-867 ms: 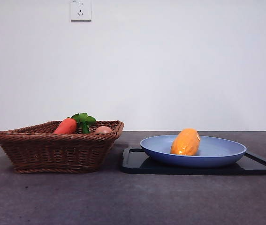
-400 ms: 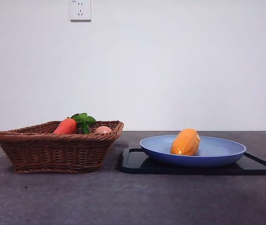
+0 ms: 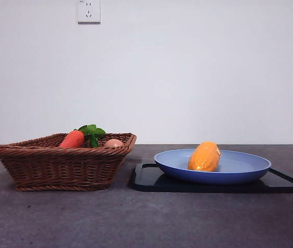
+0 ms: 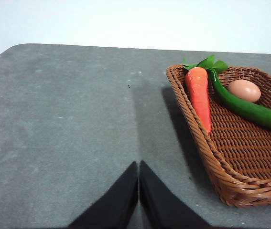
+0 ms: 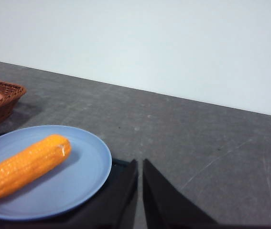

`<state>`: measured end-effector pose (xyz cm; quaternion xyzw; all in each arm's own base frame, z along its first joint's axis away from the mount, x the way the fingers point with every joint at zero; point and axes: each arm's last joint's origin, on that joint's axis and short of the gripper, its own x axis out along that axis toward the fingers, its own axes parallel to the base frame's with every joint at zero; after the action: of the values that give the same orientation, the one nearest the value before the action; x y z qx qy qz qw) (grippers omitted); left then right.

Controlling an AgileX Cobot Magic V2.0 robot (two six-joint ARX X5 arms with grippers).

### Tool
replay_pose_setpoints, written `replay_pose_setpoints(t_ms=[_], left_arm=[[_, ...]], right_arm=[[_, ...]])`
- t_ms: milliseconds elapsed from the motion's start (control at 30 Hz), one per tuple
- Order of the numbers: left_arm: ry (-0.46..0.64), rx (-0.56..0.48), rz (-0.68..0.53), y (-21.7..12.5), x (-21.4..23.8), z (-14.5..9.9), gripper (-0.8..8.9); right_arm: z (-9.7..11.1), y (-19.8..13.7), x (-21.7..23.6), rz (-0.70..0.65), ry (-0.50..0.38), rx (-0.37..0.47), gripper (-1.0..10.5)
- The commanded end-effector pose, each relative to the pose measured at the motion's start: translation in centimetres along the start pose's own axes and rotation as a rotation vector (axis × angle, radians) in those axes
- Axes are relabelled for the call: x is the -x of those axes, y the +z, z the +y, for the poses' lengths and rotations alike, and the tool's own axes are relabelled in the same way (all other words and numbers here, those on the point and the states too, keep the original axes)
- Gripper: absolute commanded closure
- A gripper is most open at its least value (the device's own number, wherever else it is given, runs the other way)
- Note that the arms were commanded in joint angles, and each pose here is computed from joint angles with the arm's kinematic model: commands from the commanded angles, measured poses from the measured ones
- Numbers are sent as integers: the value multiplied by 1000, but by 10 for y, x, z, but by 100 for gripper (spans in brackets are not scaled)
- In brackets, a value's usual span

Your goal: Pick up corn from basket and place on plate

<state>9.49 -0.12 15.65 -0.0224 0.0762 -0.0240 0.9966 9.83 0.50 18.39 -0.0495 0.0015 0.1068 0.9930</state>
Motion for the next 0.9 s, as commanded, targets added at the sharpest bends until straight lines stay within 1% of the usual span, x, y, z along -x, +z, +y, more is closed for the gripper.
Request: replay_pose_setpoints(t_ms=[33, 167, 433, 900], left_arm=[[2, 2, 30, -9, -3, 1, 808], [2, 2, 30, -9, -3, 1, 808], [2, 2, 30, -9, -3, 1, 808], [2, 2, 30, -9, -3, 1, 808]], right_arm=[[0, -9, 0, 4, -15, -18, 944], [1, -21, 0, 22, -24, -48, 944], [3, -33, 2, 142, -25, -74, 944], [3, -33, 2, 139, -36, -76, 944]])
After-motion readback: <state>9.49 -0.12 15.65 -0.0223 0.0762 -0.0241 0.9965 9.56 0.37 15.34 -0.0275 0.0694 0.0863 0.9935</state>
